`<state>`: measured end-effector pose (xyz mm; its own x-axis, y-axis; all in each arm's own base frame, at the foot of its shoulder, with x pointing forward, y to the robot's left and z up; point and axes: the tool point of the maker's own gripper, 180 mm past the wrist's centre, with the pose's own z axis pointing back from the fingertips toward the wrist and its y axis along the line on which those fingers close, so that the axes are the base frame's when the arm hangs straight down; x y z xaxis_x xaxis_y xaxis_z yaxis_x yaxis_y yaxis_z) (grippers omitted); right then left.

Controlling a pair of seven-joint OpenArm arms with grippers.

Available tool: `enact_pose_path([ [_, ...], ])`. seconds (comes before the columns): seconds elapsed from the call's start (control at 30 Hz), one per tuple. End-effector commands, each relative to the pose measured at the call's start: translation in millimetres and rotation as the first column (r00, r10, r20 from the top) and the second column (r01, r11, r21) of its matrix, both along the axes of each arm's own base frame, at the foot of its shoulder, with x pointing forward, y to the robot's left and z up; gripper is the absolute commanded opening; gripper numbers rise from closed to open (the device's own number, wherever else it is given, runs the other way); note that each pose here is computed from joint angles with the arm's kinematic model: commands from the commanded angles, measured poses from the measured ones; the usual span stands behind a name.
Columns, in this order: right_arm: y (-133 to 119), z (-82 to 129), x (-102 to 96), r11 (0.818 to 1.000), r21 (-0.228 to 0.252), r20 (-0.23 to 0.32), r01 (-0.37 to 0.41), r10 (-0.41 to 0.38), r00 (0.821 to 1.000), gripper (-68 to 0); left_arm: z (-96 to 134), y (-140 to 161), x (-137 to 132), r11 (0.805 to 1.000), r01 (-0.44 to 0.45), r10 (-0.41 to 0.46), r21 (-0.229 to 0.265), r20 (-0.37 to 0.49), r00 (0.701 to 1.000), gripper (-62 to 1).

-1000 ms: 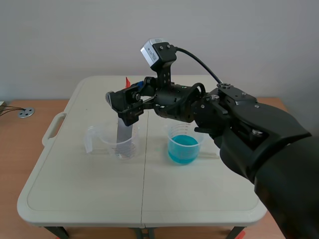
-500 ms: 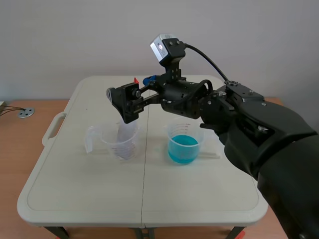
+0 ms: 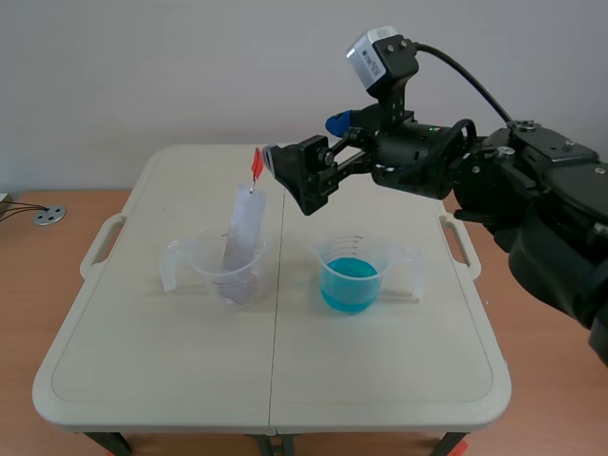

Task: Hold the metal plate by the orange handle, dip it into the blue solution, take it out and point at it, then put the plate back in the beaker on the left.
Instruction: 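Return to the home posture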

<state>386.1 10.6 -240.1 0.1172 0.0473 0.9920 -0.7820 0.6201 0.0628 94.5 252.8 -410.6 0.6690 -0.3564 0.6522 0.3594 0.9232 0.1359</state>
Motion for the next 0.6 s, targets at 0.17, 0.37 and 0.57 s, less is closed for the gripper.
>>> enact_pose_path([
  [0.17,-28.8,-2.1,-9.4,0.998,-0.048,0.025,0.032,-0.03,0.999,-1.2,65.8,-32.4,77.3,0.995,0.084,-0.066,-0.055,0.278,0.958,1.4],
  [0.37,-54.1,-1.5,-26.3,0.996,-0.071,0.048,0.058,-0.054,0.997,-1.2,123.3,-72.3,110.8,0.976,0.17,-0.09,-0.133,0.464,0.881,1.4],
  [0.57,-71.8,4.3,-46.2,0.992,-0.092,0.069,0.082,-0.076,0.995,-1.2,171.2,-103.1,125.6,0.952,0.255,-0.11,-0.166,0.593,0.797,1.4],
])
